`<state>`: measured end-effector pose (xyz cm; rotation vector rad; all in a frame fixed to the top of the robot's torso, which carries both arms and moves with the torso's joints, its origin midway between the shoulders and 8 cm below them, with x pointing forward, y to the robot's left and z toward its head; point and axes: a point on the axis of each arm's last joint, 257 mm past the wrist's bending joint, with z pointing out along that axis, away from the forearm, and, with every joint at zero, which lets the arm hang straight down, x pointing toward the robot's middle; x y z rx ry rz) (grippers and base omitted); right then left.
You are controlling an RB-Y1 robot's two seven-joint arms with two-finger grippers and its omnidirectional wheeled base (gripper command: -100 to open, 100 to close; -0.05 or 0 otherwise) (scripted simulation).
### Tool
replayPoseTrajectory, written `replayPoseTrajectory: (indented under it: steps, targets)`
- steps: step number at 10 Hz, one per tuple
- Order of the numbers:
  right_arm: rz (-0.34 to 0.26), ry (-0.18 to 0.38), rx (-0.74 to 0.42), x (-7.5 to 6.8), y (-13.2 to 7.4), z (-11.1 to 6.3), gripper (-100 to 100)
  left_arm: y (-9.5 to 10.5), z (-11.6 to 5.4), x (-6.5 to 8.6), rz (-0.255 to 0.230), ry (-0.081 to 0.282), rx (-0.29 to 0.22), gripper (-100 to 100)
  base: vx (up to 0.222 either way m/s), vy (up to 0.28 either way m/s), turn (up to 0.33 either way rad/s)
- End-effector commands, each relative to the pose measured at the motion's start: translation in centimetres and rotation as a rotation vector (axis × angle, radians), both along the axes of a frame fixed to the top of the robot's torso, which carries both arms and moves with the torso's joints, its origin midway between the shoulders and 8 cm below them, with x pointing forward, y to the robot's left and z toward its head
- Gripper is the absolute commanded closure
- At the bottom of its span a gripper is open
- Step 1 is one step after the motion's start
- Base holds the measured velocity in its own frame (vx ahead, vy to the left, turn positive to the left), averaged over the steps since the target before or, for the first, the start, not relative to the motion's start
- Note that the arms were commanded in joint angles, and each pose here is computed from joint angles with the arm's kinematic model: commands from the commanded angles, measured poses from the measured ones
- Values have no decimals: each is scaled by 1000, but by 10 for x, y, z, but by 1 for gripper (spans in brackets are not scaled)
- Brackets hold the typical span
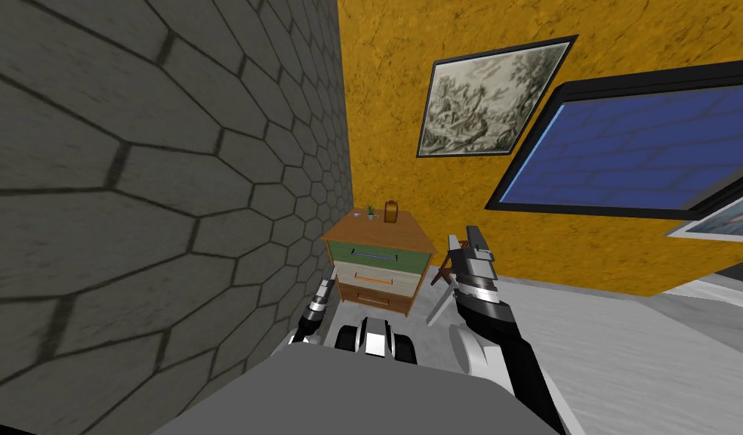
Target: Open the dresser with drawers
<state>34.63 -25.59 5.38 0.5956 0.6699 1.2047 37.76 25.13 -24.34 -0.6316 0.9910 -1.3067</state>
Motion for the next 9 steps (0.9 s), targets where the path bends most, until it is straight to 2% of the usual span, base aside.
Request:
replayPoseTrajectory:
  steps: [1,5,9]
  targets:
    - [0,0,0,0,0,0,0,-3,-11,-2,-1,10,-10,-100,106,-3,1]
    - [0,0,0,0,0,0,0,-19,-29,-6,-1,24,-59,-100,100,-6,2]
    - [0,0,0,0,0,0,0,-48,-38,-7,4,29,-145,-100,78,4,1]
